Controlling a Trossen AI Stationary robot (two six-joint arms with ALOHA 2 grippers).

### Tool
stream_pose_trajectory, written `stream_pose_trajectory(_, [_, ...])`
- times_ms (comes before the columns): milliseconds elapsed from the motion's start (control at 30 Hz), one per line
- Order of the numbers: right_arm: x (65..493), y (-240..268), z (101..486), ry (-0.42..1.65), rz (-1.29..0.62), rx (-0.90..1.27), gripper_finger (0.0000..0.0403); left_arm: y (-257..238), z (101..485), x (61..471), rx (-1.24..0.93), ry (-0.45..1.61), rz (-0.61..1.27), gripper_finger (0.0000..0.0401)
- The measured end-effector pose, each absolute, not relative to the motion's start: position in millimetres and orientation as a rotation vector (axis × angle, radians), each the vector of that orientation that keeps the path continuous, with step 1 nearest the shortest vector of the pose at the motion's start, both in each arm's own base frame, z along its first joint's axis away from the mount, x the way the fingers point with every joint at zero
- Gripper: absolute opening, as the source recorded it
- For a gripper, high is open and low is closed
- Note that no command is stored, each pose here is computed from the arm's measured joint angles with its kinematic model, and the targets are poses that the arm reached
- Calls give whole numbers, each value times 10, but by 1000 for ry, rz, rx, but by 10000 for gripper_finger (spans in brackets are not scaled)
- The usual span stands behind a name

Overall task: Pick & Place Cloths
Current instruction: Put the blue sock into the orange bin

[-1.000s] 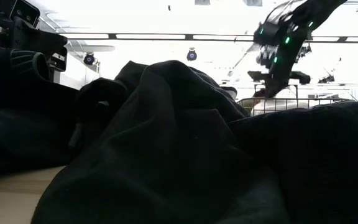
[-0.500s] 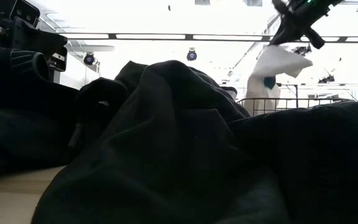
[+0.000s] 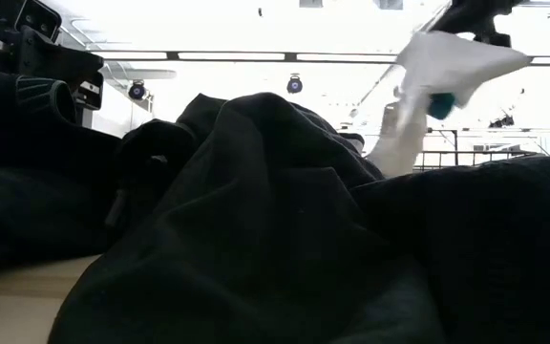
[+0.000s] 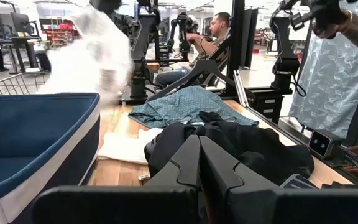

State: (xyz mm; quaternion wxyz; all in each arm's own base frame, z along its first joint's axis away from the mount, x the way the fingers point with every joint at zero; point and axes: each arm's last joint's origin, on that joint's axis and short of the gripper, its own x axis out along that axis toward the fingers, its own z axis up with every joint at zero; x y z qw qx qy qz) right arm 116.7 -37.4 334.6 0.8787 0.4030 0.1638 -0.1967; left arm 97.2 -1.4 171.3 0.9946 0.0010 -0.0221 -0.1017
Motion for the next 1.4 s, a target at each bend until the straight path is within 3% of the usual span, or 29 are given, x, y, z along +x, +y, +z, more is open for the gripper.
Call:
stream_pose_trajectory(233, [1292,-234,3098,570,-602,852,4,-14,1713,972,2,-44,-204,1])
stream_pose_trajectory(533, [1838,-26,2742,750,-731,839,4,-14,1713,971,2,-44,-204,1])
stream_pose_trajectory(833, [2451,181,2184,877,-771,749,4,-14,1713,971,2,-44,-204,1])
stream_pose_trajectory(1067, [2681,210,1821,972,-770,652,4,-14,1713,971,2,-44,-204,1])
stream_pose_trajectory(1400, [2800,248,1731,991,-651,577,4,-14,1713,972,2,-44,-204,1])
